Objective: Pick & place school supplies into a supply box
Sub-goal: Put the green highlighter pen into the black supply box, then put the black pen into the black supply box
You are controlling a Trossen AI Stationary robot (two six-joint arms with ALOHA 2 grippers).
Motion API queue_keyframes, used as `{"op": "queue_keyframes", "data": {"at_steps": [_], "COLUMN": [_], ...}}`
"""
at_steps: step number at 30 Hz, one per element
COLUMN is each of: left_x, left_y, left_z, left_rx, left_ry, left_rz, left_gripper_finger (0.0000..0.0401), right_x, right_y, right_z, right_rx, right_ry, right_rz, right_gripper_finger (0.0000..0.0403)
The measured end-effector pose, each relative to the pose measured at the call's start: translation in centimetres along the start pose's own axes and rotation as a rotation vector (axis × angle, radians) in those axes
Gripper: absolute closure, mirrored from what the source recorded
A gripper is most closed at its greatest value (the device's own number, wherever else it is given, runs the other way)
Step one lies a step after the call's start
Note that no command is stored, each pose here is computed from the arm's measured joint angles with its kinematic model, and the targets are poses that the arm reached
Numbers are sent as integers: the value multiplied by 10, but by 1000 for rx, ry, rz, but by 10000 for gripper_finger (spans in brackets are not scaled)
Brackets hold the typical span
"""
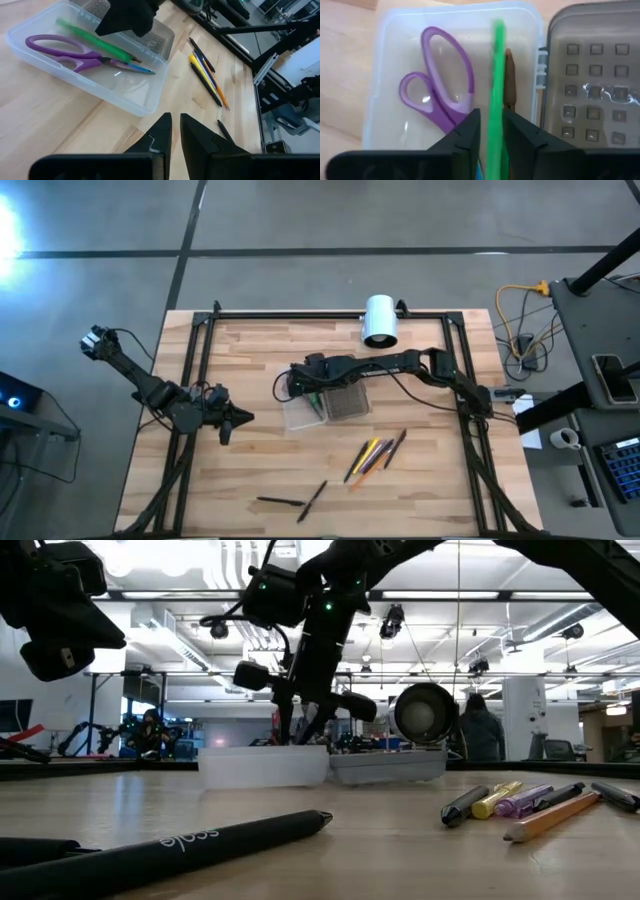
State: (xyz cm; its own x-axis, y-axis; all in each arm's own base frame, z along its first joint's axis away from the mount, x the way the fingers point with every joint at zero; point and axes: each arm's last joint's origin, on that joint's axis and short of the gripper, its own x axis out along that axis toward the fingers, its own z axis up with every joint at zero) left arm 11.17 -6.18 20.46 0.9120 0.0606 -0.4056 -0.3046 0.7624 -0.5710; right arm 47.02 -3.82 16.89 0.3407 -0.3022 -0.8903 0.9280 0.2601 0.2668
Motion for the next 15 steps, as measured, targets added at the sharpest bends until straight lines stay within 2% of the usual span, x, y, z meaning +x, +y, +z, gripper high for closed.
{"op": "queue_keyframes", "data": {"at_steps": [6, 9, 11, 15], "left_x": [0, 0, 0, 0], "left_y": [0, 0, 0, 0], "left_z": [0, 0, 0, 0], "left_rx": [0, -1, 0, -1], "left_ry": [0, 0, 0, 0], "left_rz": [0, 0, 0, 0], "left_gripper_finger": [378, 378, 378, 378], "right_x": [-6, -18, -31, -68], "right_y": [3, 9, 16, 32], "right_z": [-7, -15, -24, -56], "right_rx": [-30, -107, -237, -668], "right_ry": [20, 19, 16, 93], "right_rz": [19, 50, 89, 264], "right_gripper_finger": [277, 261, 254, 251]}}
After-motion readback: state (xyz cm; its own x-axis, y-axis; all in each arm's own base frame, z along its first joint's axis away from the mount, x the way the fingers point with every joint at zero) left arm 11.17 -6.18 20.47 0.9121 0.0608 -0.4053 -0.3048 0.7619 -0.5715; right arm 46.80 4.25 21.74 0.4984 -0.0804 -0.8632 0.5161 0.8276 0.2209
